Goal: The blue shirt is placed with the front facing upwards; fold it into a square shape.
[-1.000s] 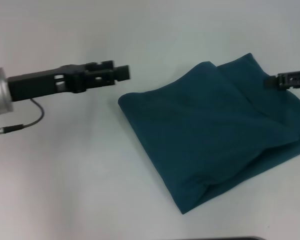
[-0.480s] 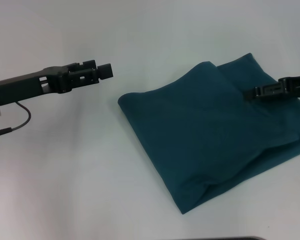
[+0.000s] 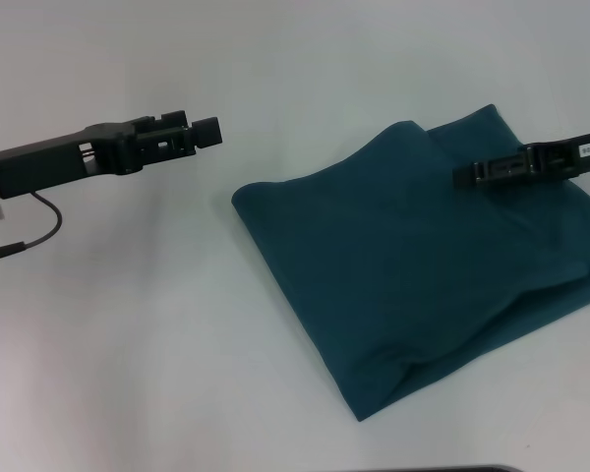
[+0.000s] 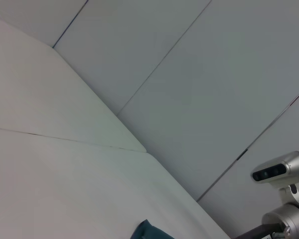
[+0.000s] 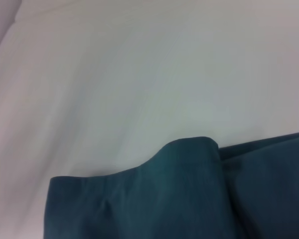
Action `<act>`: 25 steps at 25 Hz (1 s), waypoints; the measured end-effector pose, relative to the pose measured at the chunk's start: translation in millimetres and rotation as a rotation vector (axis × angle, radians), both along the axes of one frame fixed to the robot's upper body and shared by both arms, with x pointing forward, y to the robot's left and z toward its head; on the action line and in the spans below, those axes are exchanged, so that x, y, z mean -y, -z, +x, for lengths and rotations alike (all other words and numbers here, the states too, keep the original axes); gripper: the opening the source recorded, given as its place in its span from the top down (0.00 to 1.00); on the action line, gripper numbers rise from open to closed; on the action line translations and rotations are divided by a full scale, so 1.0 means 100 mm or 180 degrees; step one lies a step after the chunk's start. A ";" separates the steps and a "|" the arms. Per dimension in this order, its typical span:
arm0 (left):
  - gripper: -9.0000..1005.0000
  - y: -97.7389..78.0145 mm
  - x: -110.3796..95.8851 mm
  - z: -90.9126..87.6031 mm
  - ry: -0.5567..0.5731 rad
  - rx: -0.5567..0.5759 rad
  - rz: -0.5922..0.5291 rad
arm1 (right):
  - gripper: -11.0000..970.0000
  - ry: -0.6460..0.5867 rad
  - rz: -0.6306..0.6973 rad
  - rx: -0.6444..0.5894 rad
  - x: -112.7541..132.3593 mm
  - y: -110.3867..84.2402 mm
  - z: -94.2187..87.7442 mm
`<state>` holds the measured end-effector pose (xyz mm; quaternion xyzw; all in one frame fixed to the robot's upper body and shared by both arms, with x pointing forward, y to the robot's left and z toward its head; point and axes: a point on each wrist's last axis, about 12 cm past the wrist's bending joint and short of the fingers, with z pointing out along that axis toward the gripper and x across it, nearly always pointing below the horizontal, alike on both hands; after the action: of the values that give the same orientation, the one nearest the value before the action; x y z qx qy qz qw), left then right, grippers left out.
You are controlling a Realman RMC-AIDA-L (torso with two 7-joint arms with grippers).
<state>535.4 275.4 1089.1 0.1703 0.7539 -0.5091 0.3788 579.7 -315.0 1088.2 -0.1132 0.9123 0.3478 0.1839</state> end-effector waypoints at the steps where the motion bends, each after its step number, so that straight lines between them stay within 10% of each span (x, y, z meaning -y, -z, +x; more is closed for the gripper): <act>1: 0.05 0.00 0.00 0.00 -0.0002 0.0002 0.0002 | 0.04 0.0000 0.0000 0.0000 0.00 0.00 0.00; 16: 0.05 0.00 0.02 0.05 -0.0043 0.0000 0.0024 | 0.07 -0.0136 -0.0133 0.0048 -0.20 0.03 0.08; 25: 0.05 0.00 0.03 0.08 -0.0061 0.0010 0.0050 | 0.39 -0.0112 -0.0181 0.0091 -0.20 0.02 0.12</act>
<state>543.6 272.2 1089.5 0.1668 0.7588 -0.4993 0.3835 591.5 -294.6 1086.3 -0.1394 0.9170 0.3233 0.1875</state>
